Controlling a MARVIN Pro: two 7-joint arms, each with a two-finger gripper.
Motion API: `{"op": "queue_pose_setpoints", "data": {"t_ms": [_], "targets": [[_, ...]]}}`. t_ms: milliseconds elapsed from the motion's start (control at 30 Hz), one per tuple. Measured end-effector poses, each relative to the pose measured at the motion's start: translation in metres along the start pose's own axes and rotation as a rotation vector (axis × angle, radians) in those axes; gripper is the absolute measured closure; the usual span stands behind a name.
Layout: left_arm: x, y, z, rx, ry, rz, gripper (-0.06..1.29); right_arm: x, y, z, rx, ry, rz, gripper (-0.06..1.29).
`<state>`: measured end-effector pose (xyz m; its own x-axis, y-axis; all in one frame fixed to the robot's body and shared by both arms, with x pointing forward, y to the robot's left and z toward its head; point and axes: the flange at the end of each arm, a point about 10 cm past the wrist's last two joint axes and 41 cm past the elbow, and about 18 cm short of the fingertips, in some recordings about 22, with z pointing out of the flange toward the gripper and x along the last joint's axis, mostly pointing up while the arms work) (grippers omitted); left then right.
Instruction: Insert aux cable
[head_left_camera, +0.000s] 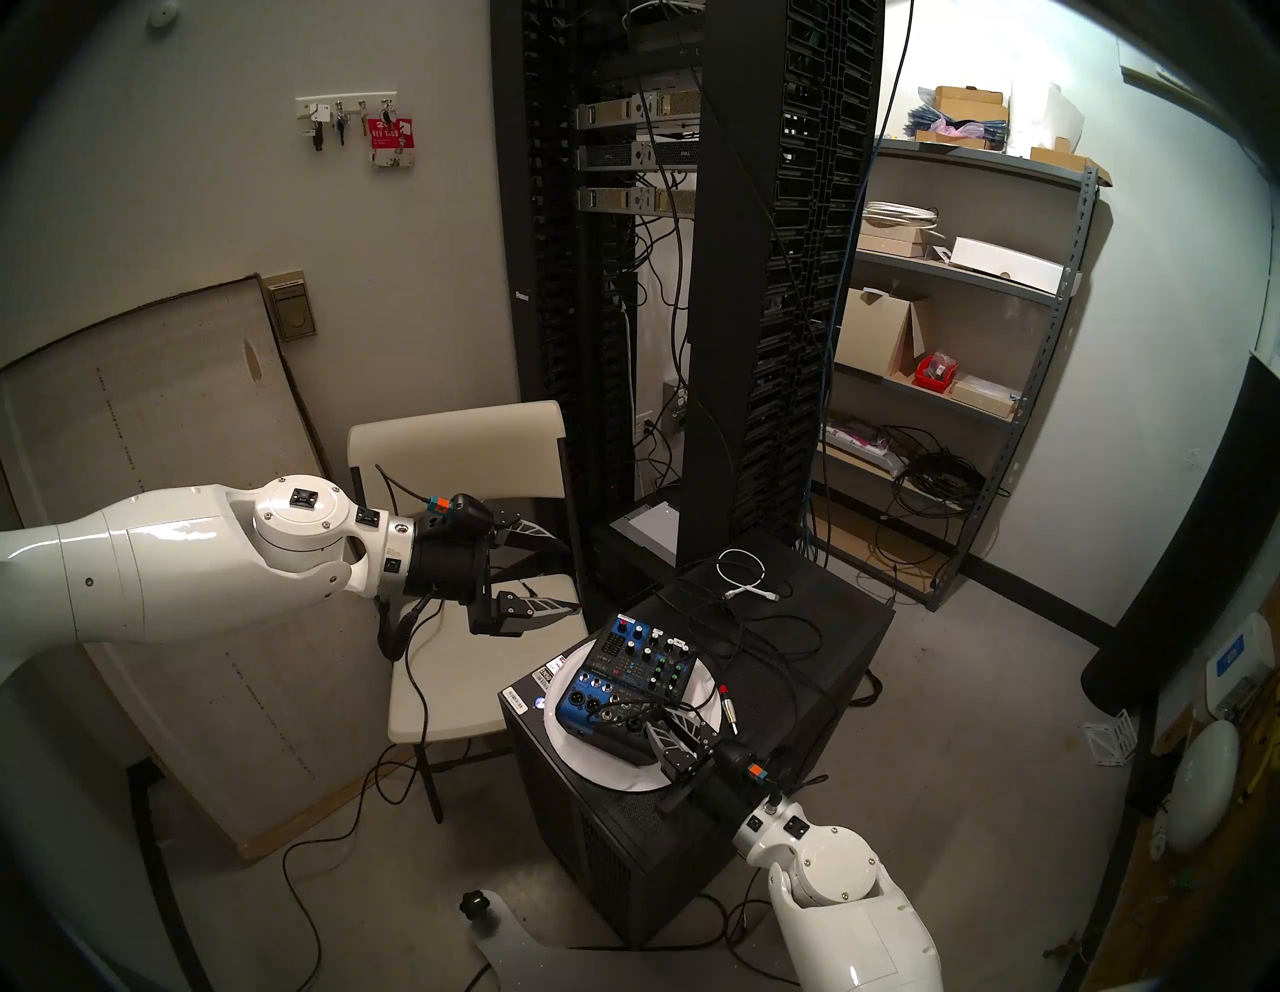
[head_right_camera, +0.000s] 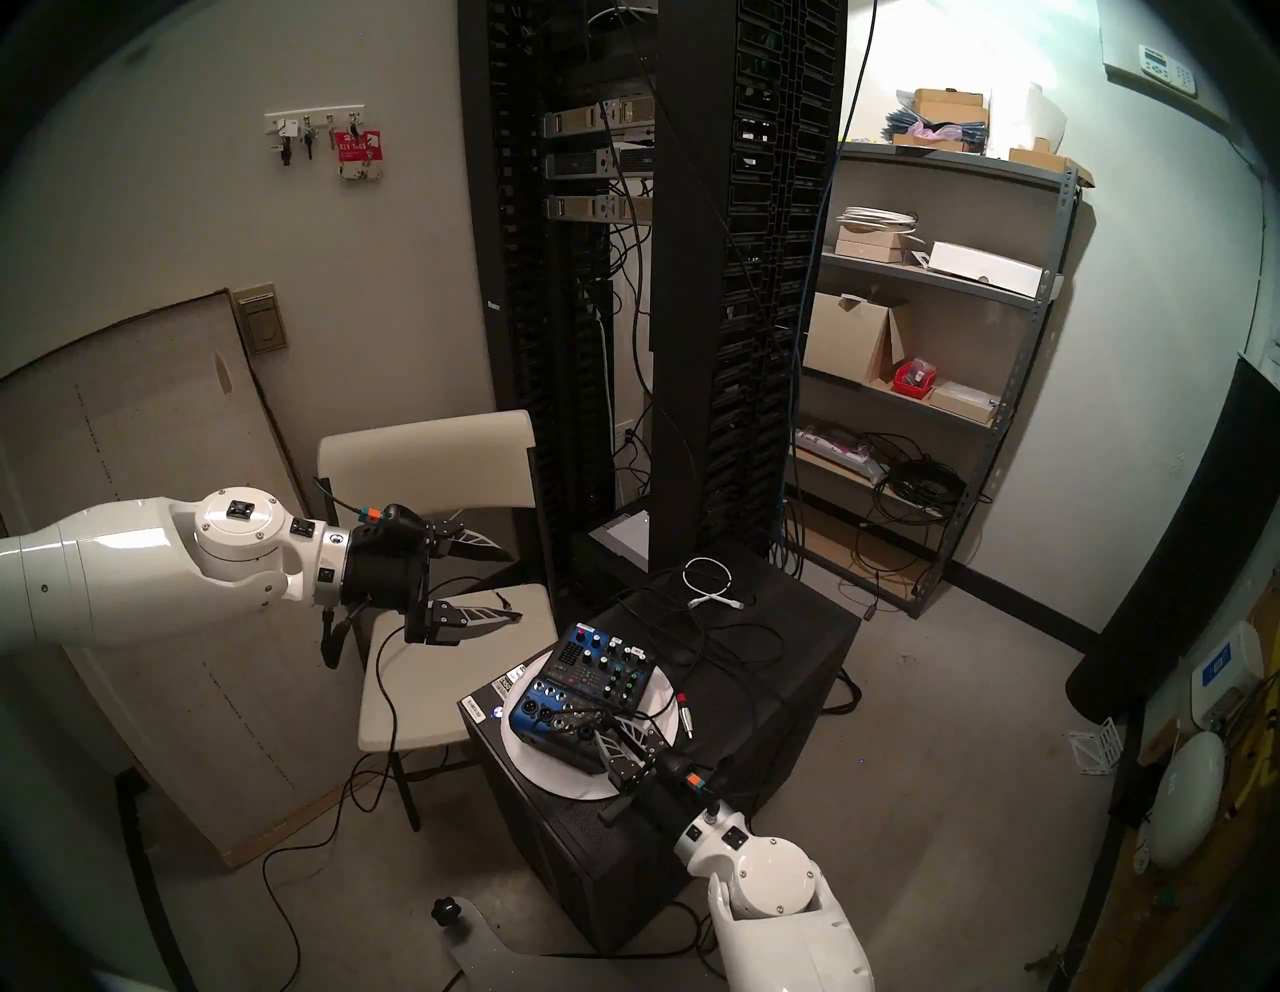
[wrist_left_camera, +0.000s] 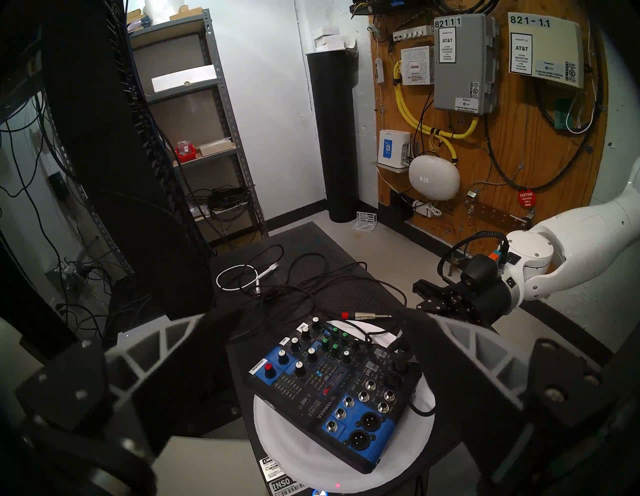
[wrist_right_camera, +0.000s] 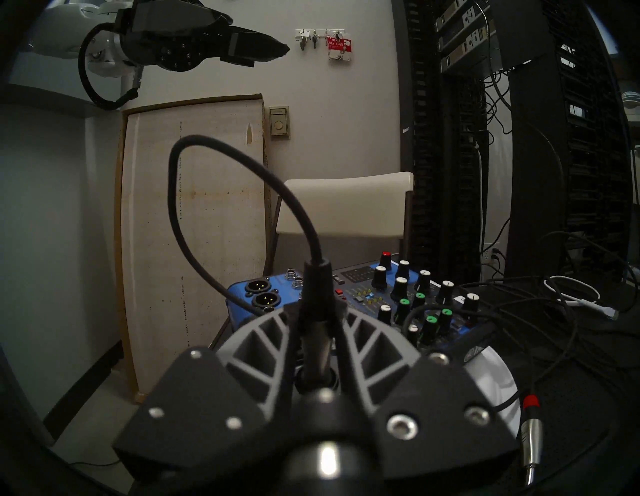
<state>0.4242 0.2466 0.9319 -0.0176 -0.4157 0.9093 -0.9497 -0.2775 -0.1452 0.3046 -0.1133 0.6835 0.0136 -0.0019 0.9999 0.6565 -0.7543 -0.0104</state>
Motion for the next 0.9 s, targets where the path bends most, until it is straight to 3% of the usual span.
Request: {"op": "queue_pose_setpoints", "data": {"t_ms": [433,500,533,567,900], "targets": [[0.000,0.001,0.002,-0.006,0.003,-0.002,0.02,0.005,0.001,-0.003,-0.004,0.012,0.009,0.85],[0.000,0.001,0.002,-0.007,0.003,-0.002,0.02,0.008,0.002,-0.002,-0.005,0.019,0.008,0.67],[0.000,0.001,0.003,-0.007,0.003,-0.002,0.03,0.010,0.002,-0.002,-0.006,0.024,0.006,0.37],[0.000,0.001,0.003,-0.007,0.003,-0.002,0.03,0.011,0.003,-0.001,-0.006,0.026,0.005,0.24],[0.000,0.002,0.003,-0.008,0.004,-0.003,0.02,0.025,0.012,-0.007,-0.028,0.042,0.001,0.17]]}}
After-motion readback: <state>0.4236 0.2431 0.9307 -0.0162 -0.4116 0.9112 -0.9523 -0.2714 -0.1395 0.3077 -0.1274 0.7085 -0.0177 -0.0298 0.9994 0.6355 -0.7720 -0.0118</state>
